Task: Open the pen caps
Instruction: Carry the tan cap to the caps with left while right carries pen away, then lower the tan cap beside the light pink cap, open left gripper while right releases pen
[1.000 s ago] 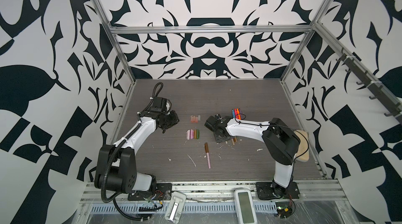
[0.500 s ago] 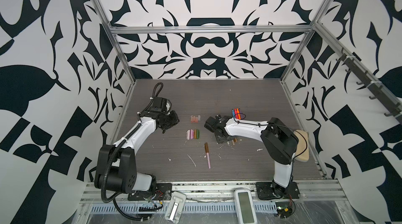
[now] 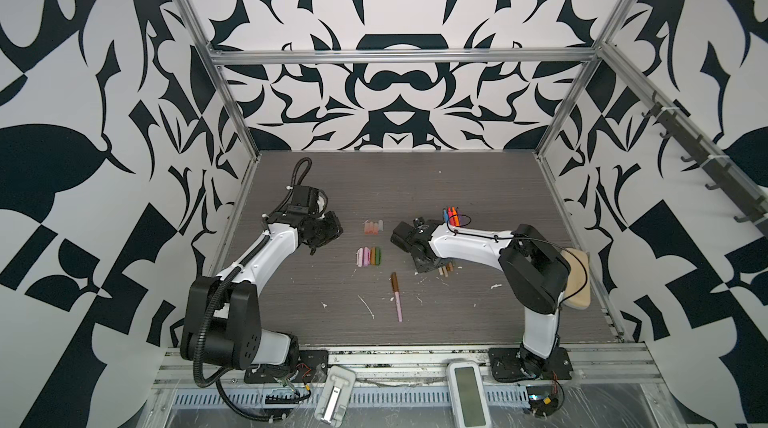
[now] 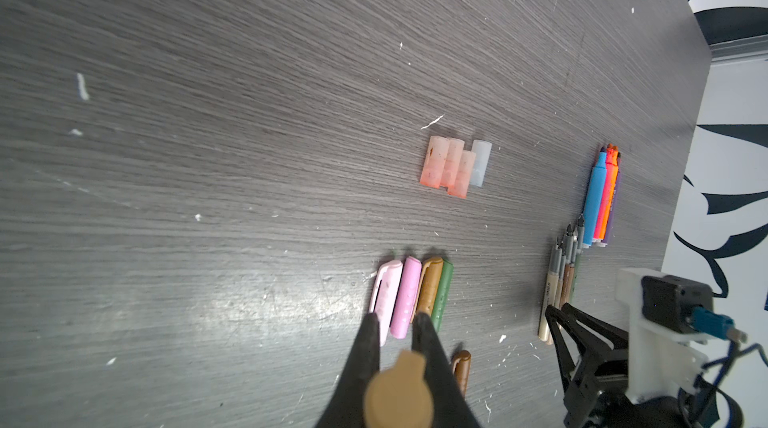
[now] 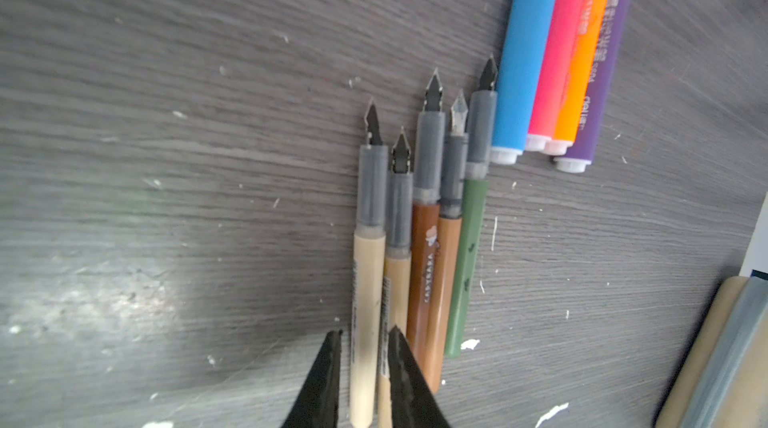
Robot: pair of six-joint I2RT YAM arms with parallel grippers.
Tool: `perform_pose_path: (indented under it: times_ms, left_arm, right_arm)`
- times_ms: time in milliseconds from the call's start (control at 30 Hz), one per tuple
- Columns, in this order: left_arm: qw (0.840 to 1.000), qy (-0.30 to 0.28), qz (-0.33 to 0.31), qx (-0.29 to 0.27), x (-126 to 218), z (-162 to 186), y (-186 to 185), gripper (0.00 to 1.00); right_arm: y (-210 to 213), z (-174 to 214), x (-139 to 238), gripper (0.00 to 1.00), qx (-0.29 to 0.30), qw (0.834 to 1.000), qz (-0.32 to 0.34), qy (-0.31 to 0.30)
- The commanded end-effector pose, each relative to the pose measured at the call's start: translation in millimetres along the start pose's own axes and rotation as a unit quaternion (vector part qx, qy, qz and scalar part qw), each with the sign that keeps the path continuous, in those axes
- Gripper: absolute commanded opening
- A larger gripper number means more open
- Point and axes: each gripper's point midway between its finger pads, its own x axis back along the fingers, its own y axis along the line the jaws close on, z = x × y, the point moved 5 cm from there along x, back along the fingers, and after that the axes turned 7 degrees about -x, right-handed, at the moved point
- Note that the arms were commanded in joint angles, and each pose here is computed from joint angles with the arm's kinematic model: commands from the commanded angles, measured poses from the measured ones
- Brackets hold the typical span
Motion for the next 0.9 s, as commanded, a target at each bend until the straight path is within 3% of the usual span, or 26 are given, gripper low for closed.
perform_pose_path:
  times_ms: [0, 200, 367, 467, 600, 867]
  left_arm:
    - [0.999, 0.043, -0.016, 0.008, -11.5, 14.6, 10.6, 0.05]
    - [0.995, 0.093, -0.037, 0.017, -35.1, 30.1, 26.9, 0.05]
    - [0.992, 0.122, -0.034, 0.017, -51.5, 38.8, 33.7, 0.11]
    - [0.991, 0.128, -0.02, 0.015, -58.3, 39.7, 32.4, 0.15]
    - [0.992, 0.129, 0.003, 0.001, -63.0, 42.4, 24.1, 0.22]
    - [0.987, 0.156, -0.003, -0.035, -66.3, 59.8, 15.8, 0.26]
  right_arm:
    - [-4.9, -6.8, 8.5, 0.24, -0.012, 1.0, 0.011, -0.012]
    - [-10.8, -7.5, 22.3, 0.23, -0.008, 0.999, -0.021, -0.036]
    - [-7.6, 8.8, 37.4, 0.22, 0.009, 0.986, -0.152, -0.065]
    - [-9.7, 21.9, 35.9, 0.21, 0.006, 0.978, -0.193, -0.078]
    - [-14.7, 26.3, 37.5, 0.2, -0.003, 0.974, -0.207, -0.089]
    - [-11.4, 24.3, 26.6, 0.17, -0.003, 0.979, -0.192, -0.071]
